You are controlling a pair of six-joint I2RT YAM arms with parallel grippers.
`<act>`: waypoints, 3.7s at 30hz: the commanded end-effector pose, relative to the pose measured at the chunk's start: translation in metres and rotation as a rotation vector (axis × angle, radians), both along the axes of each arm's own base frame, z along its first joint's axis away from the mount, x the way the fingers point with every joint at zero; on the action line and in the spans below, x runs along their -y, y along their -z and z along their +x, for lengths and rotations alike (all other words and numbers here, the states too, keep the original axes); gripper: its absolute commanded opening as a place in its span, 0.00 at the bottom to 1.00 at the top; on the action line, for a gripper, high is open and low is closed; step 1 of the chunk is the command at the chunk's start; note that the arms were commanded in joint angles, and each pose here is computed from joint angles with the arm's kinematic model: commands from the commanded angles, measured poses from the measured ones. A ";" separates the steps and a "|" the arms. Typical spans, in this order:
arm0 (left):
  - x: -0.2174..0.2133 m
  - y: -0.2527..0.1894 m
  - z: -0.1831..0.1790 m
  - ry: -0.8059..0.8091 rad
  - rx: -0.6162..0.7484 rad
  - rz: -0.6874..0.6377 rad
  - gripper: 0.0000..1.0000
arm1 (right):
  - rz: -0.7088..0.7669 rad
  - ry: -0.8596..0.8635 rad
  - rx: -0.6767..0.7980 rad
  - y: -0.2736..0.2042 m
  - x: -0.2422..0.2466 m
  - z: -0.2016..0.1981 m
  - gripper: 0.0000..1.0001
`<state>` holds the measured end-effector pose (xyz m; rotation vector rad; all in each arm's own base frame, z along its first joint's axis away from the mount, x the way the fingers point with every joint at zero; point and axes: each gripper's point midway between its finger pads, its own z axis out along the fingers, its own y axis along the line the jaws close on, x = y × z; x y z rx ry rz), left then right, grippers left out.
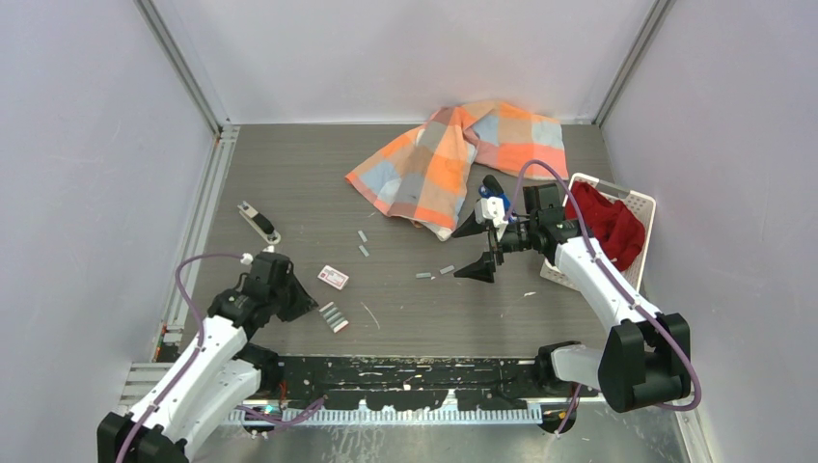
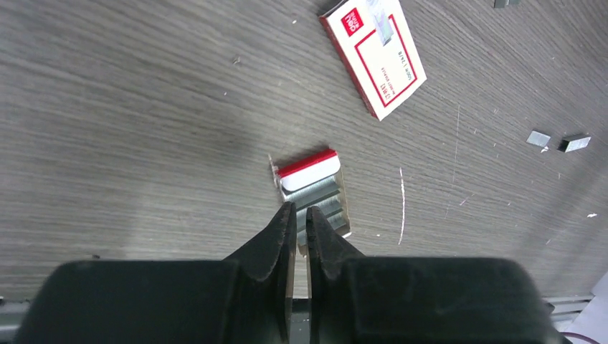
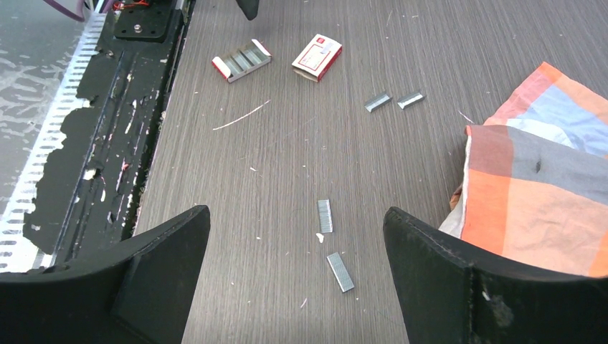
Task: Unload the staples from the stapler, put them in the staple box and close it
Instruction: Move the staple box to the center of the board.
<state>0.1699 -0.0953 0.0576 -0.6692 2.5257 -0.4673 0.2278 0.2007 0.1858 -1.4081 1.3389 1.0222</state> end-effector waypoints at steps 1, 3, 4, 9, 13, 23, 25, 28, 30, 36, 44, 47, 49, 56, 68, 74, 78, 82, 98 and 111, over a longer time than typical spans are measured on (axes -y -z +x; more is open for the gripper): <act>0.000 -0.002 -0.011 -0.042 -0.022 -0.032 0.06 | 0.031 -0.021 0.040 -0.013 -0.001 -0.004 0.95; 0.007 0.001 -0.016 -0.025 -0.040 -0.075 0.03 | 0.031 -0.022 0.039 -0.012 -0.001 -0.004 0.95; 0.006 0.002 -0.021 -0.022 -0.061 -0.069 0.02 | 0.032 -0.025 0.037 -0.012 -0.002 -0.004 0.95; 0.003 0.000 -0.033 -0.019 -0.135 -0.047 0.00 | 0.034 -0.026 0.041 -0.013 -0.002 -0.005 0.95; 0.007 0.004 -0.036 -0.017 -0.156 -0.069 0.00 | 0.035 -0.027 0.041 -0.013 -0.002 -0.005 0.95; 0.035 0.023 -0.035 0.056 -0.212 -0.110 0.00 | 0.035 -0.028 0.040 -0.014 -0.002 -0.005 0.95; 0.041 0.026 -0.035 0.075 -0.220 -0.102 0.00 | 0.035 -0.027 0.042 -0.014 -0.002 -0.005 0.95; 0.047 0.030 -0.034 0.097 -0.227 -0.086 0.00 | 0.035 -0.027 0.043 -0.014 -0.002 -0.005 0.95; 0.052 0.035 -0.033 0.111 -0.230 -0.083 0.00 | 0.035 -0.027 0.043 -0.014 -0.002 -0.005 0.95; 0.075 0.034 -0.023 0.164 -0.206 -0.101 0.00 | 0.035 -0.029 0.047 -0.015 -0.002 -0.006 0.95; 0.098 0.018 -0.010 0.281 -0.170 -0.117 0.01 | 0.032 -0.025 0.057 -0.016 -0.001 -0.006 0.95; 0.097 0.006 -0.017 0.374 -0.128 -0.115 0.04 | 0.031 -0.025 0.055 -0.015 -0.001 -0.006 0.95; 0.091 -0.003 -0.021 0.410 -0.077 -0.106 0.08 | 0.031 -0.025 0.059 -0.015 -0.001 -0.005 0.95; 0.066 -0.011 -0.030 0.351 0.068 -0.107 0.53 | 0.033 -0.028 0.054 -0.015 -0.001 -0.006 0.95; 0.008 0.010 -0.035 0.103 -0.098 0.166 0.65 | 0.034 -0.030 0.059 -0.016 -0.001 -0.007 0.95; 0.016 0.013 -0.022 0.080 -0.039 0.125 0.66 | 0.033 -0.030 0.060 -0.016 -0.001 -0.007 0.95; 0.027 0.021 -0.018 0.081 -0.042 0.073 0.65 | 0.034 -0.030 0.061 -0.016 -0.001 -0.007 0.95; 0.031 0.025 -0.013 0.078 -0.047 0.065 0.63 | 0.034 -0.031 0.061 -0.016 -0.001 -0.007 0.95; 0.073 0.035 0.001 0.208 -0.088 -0.033 0.41 | 0.032 -0.032 0.062 -0.015 -0.001 -0.007 0.95; 0.115 0.032 0.012 0.292 -0.098 -0.125 0.40 | -0.063 -0.090 0.089 0.020 -0.030 -0.019 0.98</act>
